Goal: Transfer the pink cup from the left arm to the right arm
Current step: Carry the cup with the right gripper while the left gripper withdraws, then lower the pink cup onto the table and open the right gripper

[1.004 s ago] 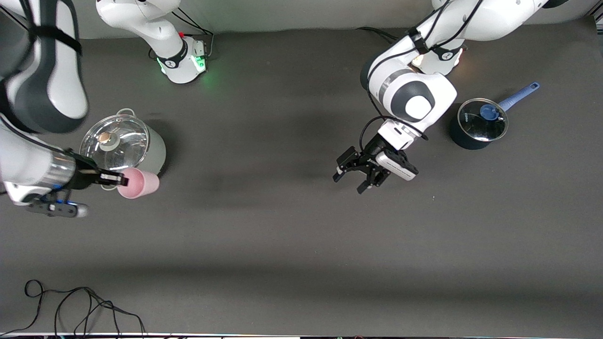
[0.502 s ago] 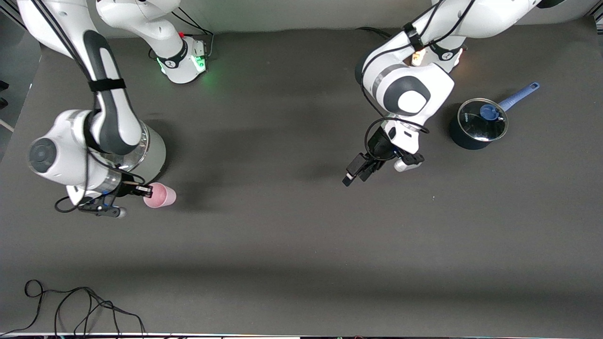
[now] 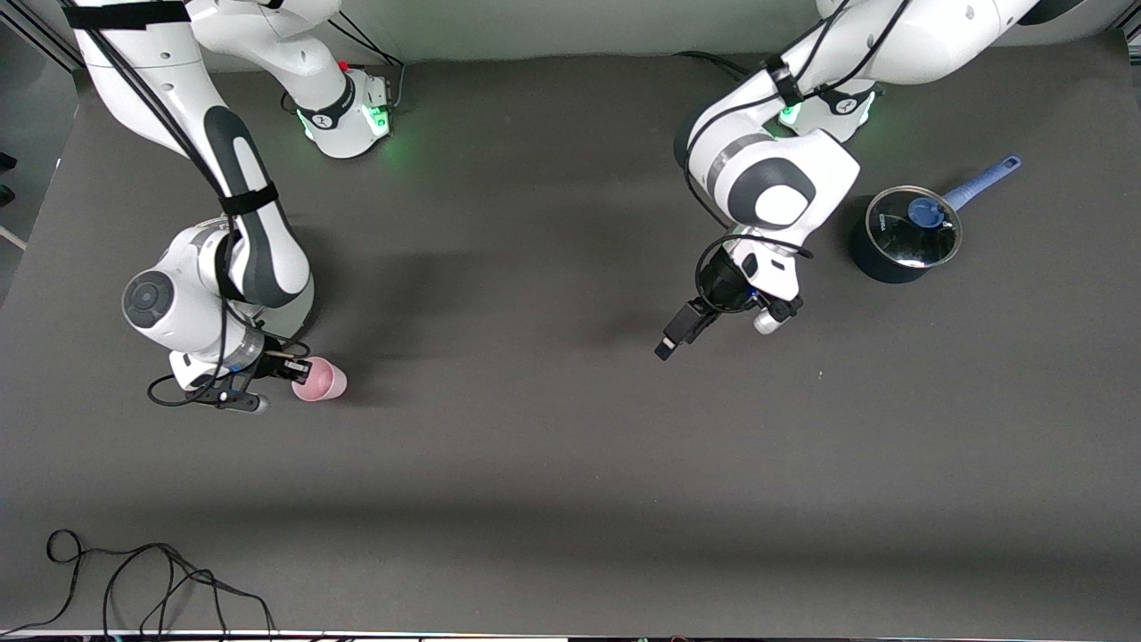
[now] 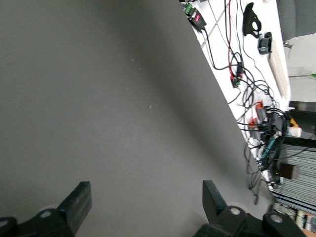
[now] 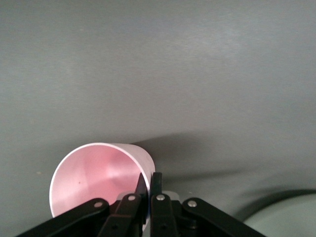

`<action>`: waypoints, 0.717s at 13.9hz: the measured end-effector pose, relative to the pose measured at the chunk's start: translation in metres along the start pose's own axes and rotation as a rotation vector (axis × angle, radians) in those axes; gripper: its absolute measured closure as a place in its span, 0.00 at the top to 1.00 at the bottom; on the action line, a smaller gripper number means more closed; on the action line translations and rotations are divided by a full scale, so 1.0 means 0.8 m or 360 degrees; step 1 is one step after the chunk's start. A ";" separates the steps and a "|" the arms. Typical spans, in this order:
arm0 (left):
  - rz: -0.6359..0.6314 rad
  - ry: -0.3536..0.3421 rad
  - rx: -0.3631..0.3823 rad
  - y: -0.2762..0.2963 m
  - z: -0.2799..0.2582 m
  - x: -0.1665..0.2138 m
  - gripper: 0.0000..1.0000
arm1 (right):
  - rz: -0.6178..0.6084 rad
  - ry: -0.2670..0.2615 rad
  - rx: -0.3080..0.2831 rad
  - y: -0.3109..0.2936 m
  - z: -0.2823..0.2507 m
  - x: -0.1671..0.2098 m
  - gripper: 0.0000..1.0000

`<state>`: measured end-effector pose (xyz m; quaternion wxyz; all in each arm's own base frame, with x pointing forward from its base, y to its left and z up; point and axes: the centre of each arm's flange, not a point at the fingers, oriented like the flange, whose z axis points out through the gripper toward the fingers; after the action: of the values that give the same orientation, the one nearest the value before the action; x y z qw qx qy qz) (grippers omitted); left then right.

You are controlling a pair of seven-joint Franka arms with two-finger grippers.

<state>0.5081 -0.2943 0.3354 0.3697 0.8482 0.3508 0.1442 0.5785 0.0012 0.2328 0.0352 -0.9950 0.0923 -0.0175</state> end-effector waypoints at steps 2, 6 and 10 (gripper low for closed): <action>-0.0135 -0.0051 -0.0112 0.011 0.006 0.005 1.00 | -0.0020 0.0006 0.0050 -0.005 0.000 0.000 0.21; -0.0714 -0.0100 -0.0281 0.044 0.002 0.037 1.00 | -0.0039 -0.0001 0.0164 -0.024 -0.062 0.003 0.61; -0.0784 -0.0098 -0.0302 0.049 0.000 0.046 1.00 | -0.0106 -0.0045 0.0191 -0.004 -0.190 -0.012 1.00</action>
<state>0.5534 -0.2868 0.3635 0.4819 0.7029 0.5202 0.0563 0.5633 -0.0037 0.3840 0.0955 -0.9937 0.0573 -0.0103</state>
